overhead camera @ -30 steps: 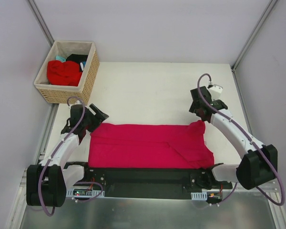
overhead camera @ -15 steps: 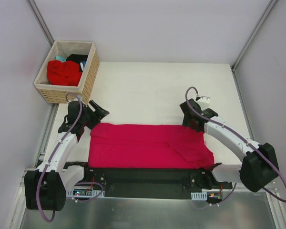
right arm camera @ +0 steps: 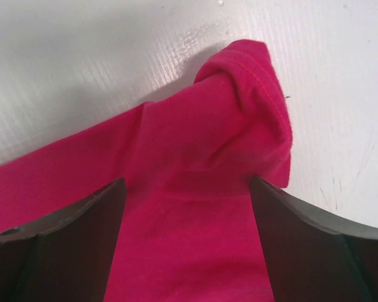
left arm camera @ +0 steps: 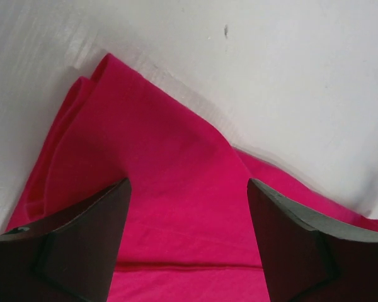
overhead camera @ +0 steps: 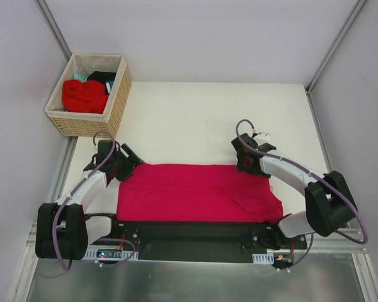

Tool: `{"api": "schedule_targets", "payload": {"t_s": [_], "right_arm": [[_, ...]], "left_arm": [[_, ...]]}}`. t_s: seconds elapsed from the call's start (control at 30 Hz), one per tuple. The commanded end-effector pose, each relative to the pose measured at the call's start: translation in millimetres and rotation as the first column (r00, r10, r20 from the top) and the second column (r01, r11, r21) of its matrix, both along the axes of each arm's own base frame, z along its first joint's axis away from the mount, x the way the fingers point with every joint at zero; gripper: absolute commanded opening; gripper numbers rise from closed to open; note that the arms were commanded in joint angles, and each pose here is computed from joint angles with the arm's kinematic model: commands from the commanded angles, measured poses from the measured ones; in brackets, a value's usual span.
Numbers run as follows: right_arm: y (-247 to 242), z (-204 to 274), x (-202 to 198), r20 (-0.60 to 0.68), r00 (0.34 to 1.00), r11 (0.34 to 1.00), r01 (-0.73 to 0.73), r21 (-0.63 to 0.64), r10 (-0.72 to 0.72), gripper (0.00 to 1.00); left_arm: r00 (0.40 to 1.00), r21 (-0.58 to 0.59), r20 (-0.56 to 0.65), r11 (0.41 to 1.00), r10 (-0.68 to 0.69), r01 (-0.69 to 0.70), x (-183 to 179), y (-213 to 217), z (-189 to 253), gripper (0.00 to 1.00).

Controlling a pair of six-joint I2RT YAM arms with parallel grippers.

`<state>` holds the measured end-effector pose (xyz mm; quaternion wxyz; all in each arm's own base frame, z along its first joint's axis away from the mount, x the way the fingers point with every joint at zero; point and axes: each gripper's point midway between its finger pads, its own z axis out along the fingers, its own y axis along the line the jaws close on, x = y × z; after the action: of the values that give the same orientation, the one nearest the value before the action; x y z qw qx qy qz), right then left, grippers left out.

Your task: Fold and stack the t-shirts

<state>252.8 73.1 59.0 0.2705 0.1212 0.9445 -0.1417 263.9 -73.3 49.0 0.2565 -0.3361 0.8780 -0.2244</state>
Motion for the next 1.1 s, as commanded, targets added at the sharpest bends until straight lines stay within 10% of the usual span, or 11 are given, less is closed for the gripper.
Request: {"api": "schedule_targets", "payload": {"t_s": [0.0, 1.07], "right_arm": [[-1, -22, -2, -0.048, 0.998, 0.999, 0.042, -0.004, -0.042, 0.83], [-17, -35, 89, -0.143, 0.963, 0.973, 0.23, -0.012, -0.229, 0.78]], "left_arm": [[0.997, 0.044, -0.063, 0.998, 0.048, -0.045, -3, 8, -19, 0.75], [0.995, 0.065, -0.078, 0.996, 0.063, -0.058, 106, -3, -10, 0.74]]}}
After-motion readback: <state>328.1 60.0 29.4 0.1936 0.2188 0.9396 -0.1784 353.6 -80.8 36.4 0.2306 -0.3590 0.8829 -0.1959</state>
